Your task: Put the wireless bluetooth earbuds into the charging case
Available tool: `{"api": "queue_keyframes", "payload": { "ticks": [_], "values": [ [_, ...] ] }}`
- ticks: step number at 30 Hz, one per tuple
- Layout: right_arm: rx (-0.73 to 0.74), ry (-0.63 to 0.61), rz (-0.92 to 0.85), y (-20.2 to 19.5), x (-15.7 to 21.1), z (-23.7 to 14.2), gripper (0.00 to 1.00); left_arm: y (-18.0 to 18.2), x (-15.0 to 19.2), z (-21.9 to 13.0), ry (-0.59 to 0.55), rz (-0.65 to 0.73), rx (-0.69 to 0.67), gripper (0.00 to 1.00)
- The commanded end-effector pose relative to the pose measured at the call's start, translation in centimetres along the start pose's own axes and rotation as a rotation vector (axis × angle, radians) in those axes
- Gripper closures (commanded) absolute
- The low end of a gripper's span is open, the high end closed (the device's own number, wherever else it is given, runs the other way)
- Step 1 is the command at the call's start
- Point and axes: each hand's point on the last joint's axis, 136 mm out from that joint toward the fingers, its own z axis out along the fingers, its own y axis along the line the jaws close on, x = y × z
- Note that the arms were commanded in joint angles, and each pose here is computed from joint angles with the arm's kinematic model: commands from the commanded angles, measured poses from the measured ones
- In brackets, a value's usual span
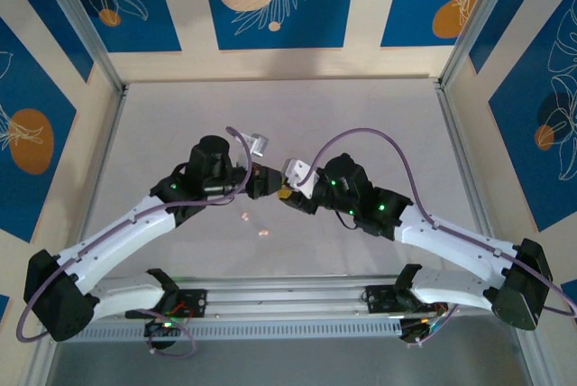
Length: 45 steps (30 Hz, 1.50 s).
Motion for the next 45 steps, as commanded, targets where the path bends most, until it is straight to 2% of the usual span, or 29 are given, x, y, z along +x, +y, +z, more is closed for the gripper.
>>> {"api": "queue_keyframes", "payload": {
  "ticks": [1,3,4,6,8,10,14,18,23,27,36,45],
  "values": [
    [0.097,-0.132,0.013,-1.7,-2.5,-1.7,0.44,0.7,-1.8,-1.3,-0.14,-0.115,-0.053,0.87],
    [0.116,-0.211,0.036,-2.1,-2.5,-2.3,0.36,0.4,-2.3,-1.6,-0.196,-0.174,-0.015,0.88],
    [0.092,-0.249,0.017,-1.6,-2.3,-2.5,0.36,0.2,-2.6,-1.8,-0.222,-0.208,0.01,0.88],
    [0.056,-0.288,0.0,-1.2,-1.6,-2.6,0.36,-0.3,-3.0,-1.8,-0.253,-0.261,0.06,0.89],
    [0.049,-0.291,0.059,-1.8,-1.1,-2.7,0.37,-0.9,-3.3,-1.8,-0.264,-0.287,0.107,0.88],
    [-0.019,-0.324,0.096,-1.6,-1.5,-3.1,0.38,-1.5,-3.5,-1.8,-0.263,-0.294,0.138,0.88],
    [-0.05,-0.417,0.105,-1.8,-2.9,-3.7,0.37,-1.7,-3.7,-1.9,-0.263,-0.295,0.145,0.88],
    [-0.109,-0.426,0.101,-1.4,-3.5,-3.6,0.37,-2.0,-3.8,-1.8,-0.265,-0.3,0.165,0.88],
    [-0.091,-0.419,0.125,-2.1,-3.4,-2.8,0.38,-2.6,-4.0,-1.8,-0.266,-0.296,0.199,0.87],
    [-0.105,-0.445,0.143,-2.5,-3.9,-3.1,0.47,-2.6,-4.1,-1.8,-0.266,-0.295,0.204,0.86],
    [-0.095,-0.475,0.144,-3.1,-4.7,-3.4,0.42,-2.6,-4.0,-1.5,-0.261,-0.297,0.208,0.86],
    [-0.111,-0.483,0.151,-3.1,-5.0,-3.1,0.54,-2.9,-4.1,-1.7,-0.259,-0.289,0.22,0.86]
  ]
}}
